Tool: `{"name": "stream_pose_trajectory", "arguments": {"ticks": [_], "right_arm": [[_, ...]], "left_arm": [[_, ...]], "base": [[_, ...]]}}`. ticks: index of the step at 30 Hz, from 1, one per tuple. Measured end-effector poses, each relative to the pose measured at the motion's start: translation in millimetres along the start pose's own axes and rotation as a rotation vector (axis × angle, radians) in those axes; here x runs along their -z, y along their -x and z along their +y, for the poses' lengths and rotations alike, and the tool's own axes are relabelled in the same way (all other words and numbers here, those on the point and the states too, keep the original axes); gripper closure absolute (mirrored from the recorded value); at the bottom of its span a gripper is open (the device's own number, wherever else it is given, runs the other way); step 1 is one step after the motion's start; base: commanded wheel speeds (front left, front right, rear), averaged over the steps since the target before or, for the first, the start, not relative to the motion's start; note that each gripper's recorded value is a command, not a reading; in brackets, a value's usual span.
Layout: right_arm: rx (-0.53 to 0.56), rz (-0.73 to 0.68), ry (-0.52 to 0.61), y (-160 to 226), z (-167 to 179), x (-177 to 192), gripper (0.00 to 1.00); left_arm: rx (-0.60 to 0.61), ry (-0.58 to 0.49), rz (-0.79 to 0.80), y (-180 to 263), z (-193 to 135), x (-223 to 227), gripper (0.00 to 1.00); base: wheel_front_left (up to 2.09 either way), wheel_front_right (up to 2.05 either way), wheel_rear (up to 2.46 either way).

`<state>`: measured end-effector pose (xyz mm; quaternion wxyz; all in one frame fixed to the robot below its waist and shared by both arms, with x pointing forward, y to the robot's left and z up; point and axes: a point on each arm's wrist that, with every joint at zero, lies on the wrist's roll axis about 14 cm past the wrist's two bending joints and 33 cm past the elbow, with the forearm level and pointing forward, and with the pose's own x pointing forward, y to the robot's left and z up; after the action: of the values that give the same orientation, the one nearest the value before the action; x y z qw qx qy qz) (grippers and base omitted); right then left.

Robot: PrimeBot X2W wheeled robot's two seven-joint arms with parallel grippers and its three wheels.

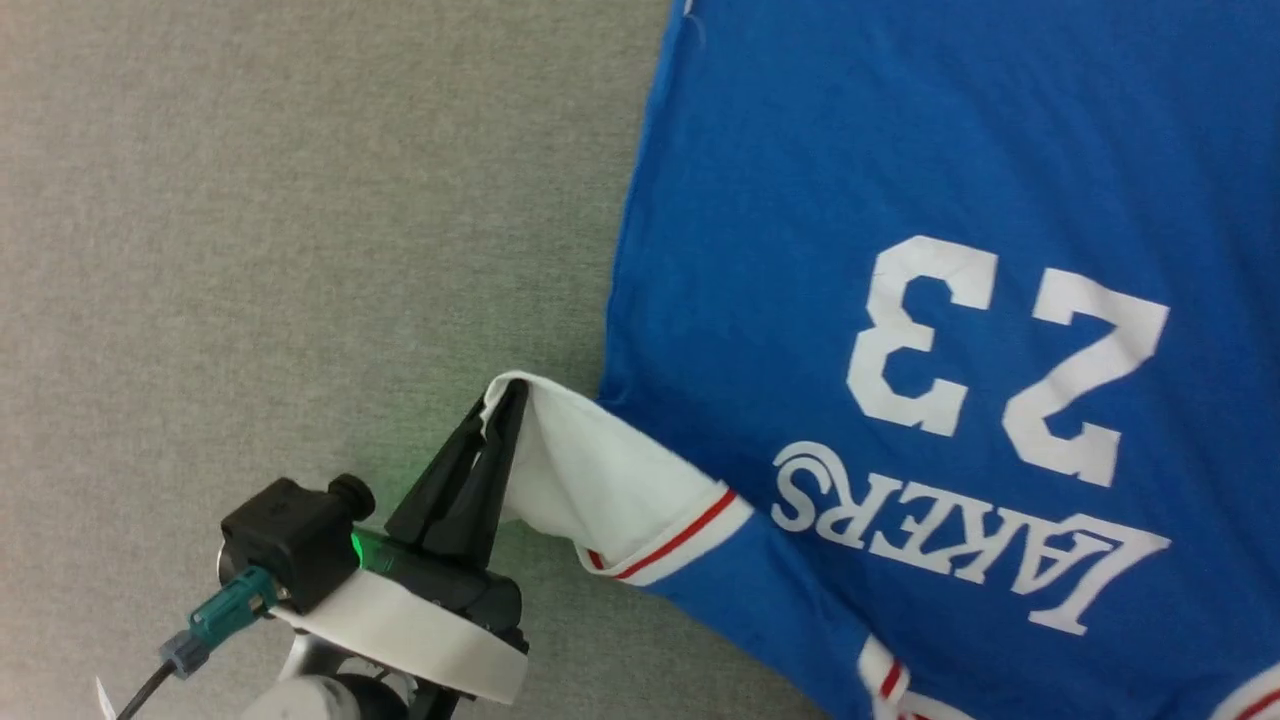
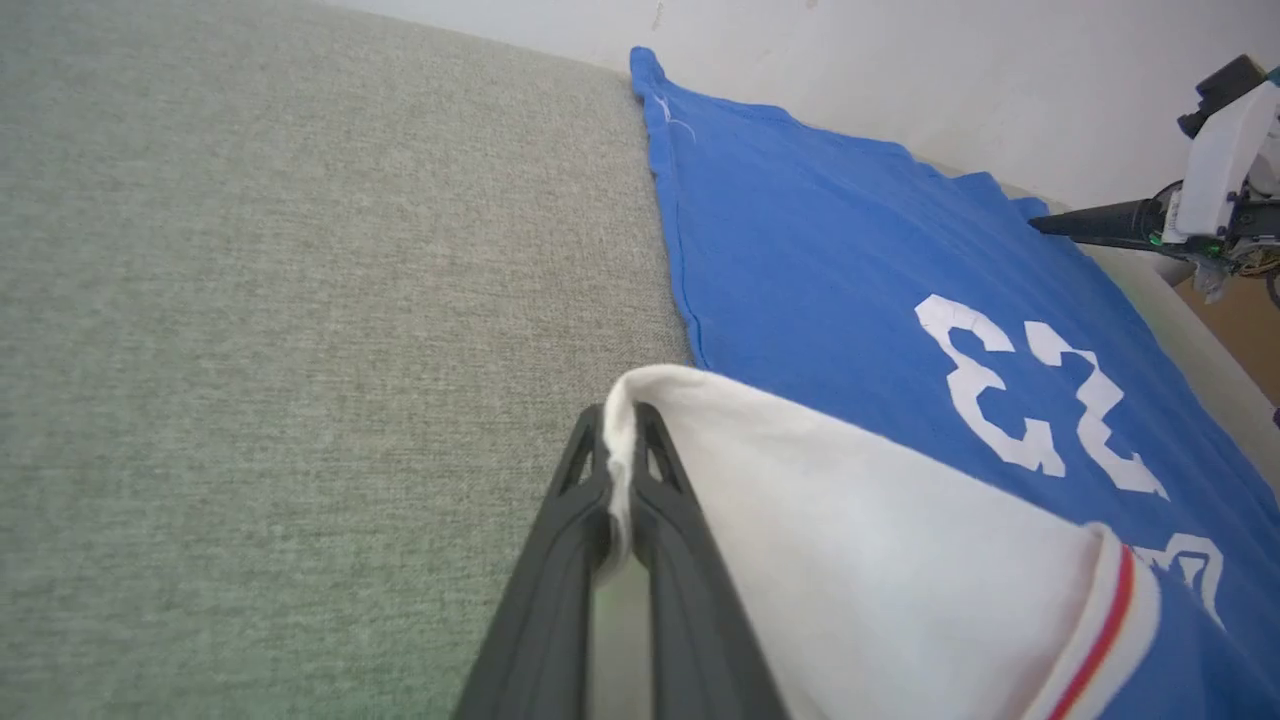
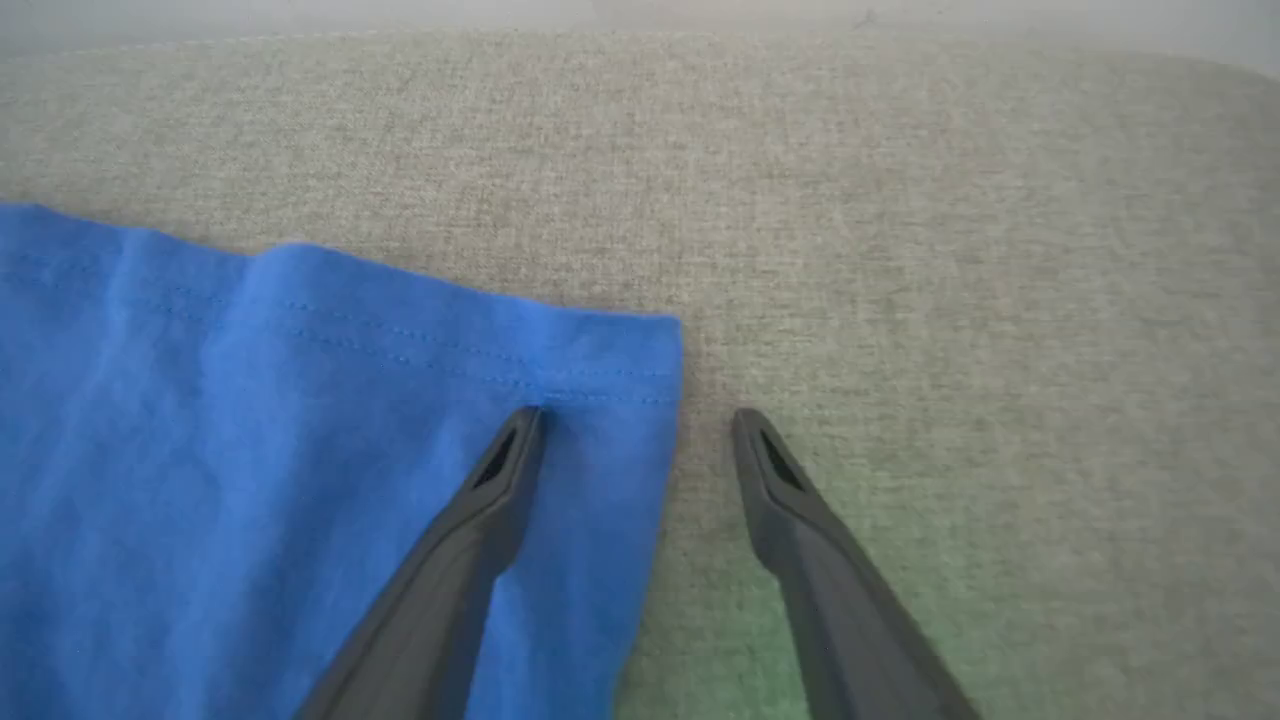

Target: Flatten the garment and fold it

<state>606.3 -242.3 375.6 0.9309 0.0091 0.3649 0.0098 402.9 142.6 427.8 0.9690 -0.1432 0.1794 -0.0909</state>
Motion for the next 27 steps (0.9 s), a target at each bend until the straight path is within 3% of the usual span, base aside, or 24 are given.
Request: {"name": "stream_pose_trajectory", "arguments": {"ticks": [2,3,4,5,11,16,23,27], "right_arm": [[-0.014,0.018,-0.003,-9,6,7,0.0],[-0.016,0.017,-0.004,-12,7,6,0.54],[-0.018,0.017,-0.005,-15,8,5,0.95],[-0.02,0.018,-0.006,-17,9,5,1.0],[-0.027,-0.04,0.008,-15,16,-6,1.0],[-0.065,-0.131,0.011,7,26,-25,1.0],[-0.048,-0.285,-0.025,85,-4,-45,1.0],[0.027,-0.325,-0.114,146,-45,-22,1.0]], "left_arm": [[-0.016,-0.003,0.003,-1,5,1,1.0],[-0.022,-0.004,0.006,-1,7,2,1.0],[-0.029,-0.004,0.008,0,9,3,1.0],[-0.036,-0.004,0.013,0,11,4,1.0],[-0.037,-0.01,0.007,2,12,3,1.0],[-0.03,-0.017,-0.024,6,10,-7,1.0],[-0.004,-0.005,-0.077,24,0,-22,1.0],[0.033,0.004,-0.096,32,-11,-27,1.0]], "base": [[0.0,0.0,0.0],[0.0,0.0,0.0],[0.0,0.0,0.0],[0.0,0.0,0.0],[0.0,0.0,0.0],[0.0,0.0,0.0],[0.0,0.0,0.0],[0.0,0.0,0.0]]}}
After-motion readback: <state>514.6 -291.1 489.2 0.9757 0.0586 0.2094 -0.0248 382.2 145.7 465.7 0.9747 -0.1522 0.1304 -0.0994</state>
